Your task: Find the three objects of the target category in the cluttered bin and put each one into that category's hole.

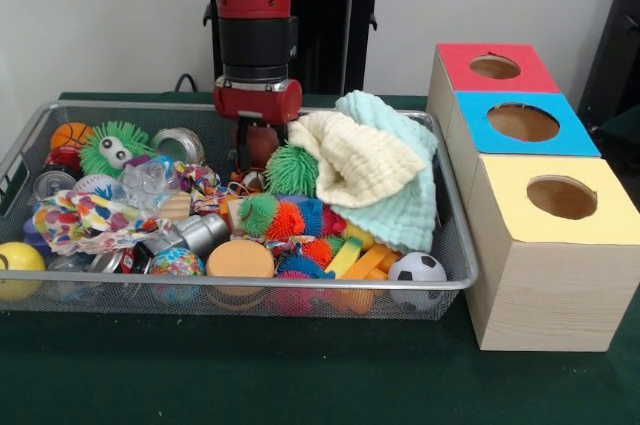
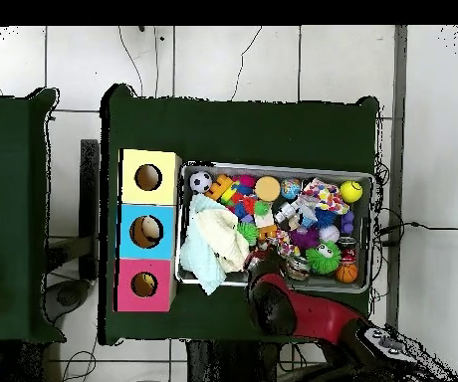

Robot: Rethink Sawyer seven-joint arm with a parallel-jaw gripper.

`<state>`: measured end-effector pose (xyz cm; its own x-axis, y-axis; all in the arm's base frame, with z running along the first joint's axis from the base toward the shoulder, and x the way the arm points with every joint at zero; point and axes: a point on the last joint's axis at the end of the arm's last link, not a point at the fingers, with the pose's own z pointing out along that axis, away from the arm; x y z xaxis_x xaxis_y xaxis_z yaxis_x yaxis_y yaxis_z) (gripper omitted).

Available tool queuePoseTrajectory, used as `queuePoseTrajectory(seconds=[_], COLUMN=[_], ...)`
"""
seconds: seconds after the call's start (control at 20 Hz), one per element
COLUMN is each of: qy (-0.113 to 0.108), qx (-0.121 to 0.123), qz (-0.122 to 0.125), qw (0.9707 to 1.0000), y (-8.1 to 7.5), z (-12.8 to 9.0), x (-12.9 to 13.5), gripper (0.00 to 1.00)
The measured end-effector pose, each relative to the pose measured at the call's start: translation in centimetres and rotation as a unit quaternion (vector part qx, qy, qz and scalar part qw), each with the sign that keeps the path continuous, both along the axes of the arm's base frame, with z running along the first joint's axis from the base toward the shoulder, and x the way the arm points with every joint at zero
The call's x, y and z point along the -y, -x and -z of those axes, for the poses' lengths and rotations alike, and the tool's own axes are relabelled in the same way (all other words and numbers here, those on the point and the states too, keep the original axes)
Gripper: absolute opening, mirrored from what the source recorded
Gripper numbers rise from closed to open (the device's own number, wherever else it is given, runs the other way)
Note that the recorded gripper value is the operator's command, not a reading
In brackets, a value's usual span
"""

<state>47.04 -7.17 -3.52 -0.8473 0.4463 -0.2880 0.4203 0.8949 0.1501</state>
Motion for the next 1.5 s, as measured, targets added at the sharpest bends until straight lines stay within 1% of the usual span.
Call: queuePoseTrajectory(seconds=[0.1, 0.25, 0.3, 0.35, 0.5, 0.75, 1.1, 1.5], qy=[0.011, 0.030, 0.041, 0.048, 0.066, 0.092, 0.108, 0.109], qx=[0.008, 0.013, 0.014, 0.014, 0.016, 0.009, 0.004, 0.003], qz=[-0.010, -0.026, -0.034, -0.038, -0.045, -0.053, -0.059, -0.055], qw=[0.9999, 0.9991, 0.9985, 0.9980, 0.9967, 0.9942, 0.9924, 0.9926], y=[0.2, 0.5, 0.7, 0.8, 1.0, 1.5, 1.9, 1.9], z=[0.1, 0.1, -0.1, -0.1, -0.4, -0.8, -1.1, -0.9], x=[-0.5, -1.2, -1.6, -1.8, -2.0, -2.1, -2.0, -1.5], gripper=[1.00, 1.00, 1.00, 1.00, 1.00, 1.00, 1.00, 1.00])
